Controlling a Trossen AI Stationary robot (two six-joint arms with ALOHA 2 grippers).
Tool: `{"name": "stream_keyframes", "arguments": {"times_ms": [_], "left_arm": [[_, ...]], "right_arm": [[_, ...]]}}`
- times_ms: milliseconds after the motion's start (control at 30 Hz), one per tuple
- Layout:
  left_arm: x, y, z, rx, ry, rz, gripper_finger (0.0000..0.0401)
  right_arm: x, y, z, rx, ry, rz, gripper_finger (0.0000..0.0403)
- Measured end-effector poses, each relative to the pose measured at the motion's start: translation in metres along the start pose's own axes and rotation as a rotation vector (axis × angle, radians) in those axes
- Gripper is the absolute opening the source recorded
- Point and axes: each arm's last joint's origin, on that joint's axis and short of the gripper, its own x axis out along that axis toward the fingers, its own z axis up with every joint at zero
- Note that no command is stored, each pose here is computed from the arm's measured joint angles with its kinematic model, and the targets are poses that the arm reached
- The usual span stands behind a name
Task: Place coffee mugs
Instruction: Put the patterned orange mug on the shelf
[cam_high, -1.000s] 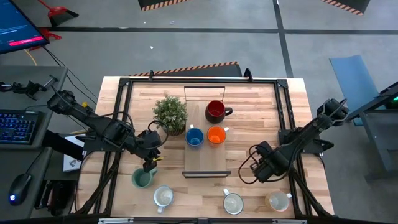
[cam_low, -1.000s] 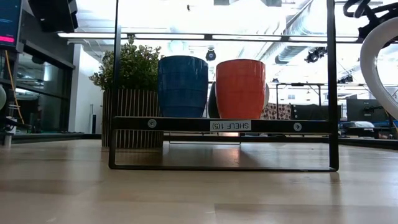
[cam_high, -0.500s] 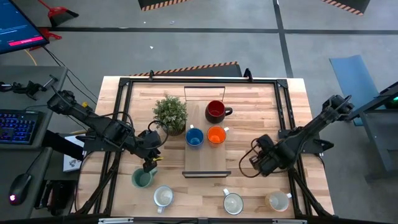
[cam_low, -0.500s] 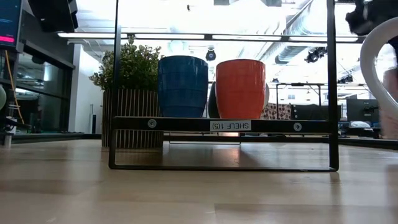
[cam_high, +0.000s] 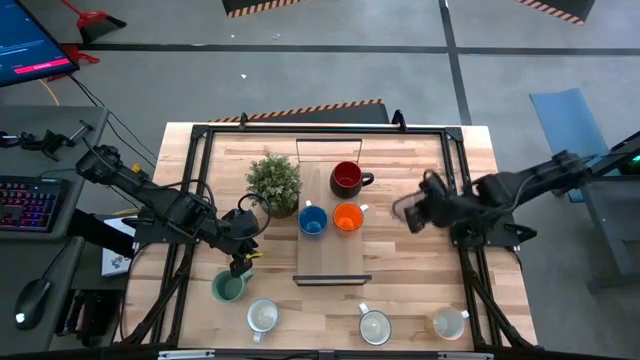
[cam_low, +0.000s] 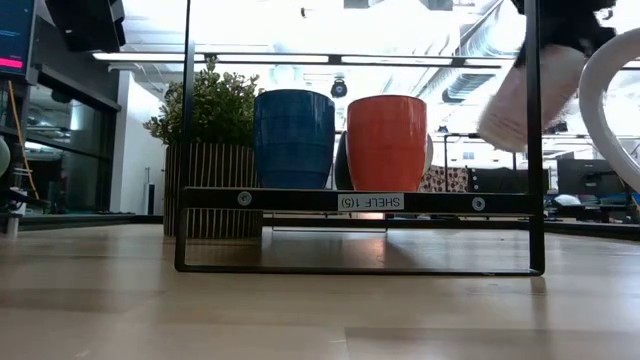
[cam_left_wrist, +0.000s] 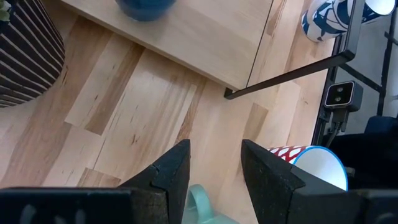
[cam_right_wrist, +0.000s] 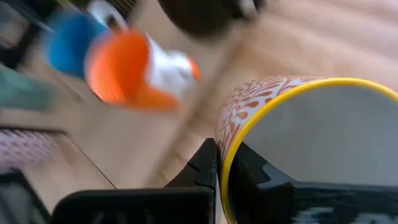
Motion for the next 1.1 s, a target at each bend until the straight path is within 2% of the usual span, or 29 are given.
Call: {"name": "stream_keyframes", "arguments": {"times_ms": [300, 500, 733, 933, 1100], "left_arm": [[0.0, 0.0, 0.0, 0.017, 0.0, 0.001, 0.0133], [0.0, 0.0, 0.0, 0.034, 0.001, 0.003, 0.0133], [0.0, 0.001, 0.001, 0.069, -0.016, 0.018, 0.0133], [0.0, 0.001, 0.001, 0.07, -0.019, 0.02, 0.0133], [0.0, 0.001, 0.001, 0.069, -0.019, 0.02, 0.0133]], "right_arm": [[-0.009, 0.005, 0.056, -0.072, -0.202, 0.176, 0.0], [-0.031, 0.02, 0.109, -0.211, -0.29, 0.115, 0.0], [-0.026, 0.035, 0.17, -0.346, -0.155, -0.039, 0.0], [0.001, 0.056, 0.215, -0.454, -0.076, 0.006, 0.0], [0.035, 0.074, 0.237, -0.525, 0.016, 0.042, 0.0]]}}
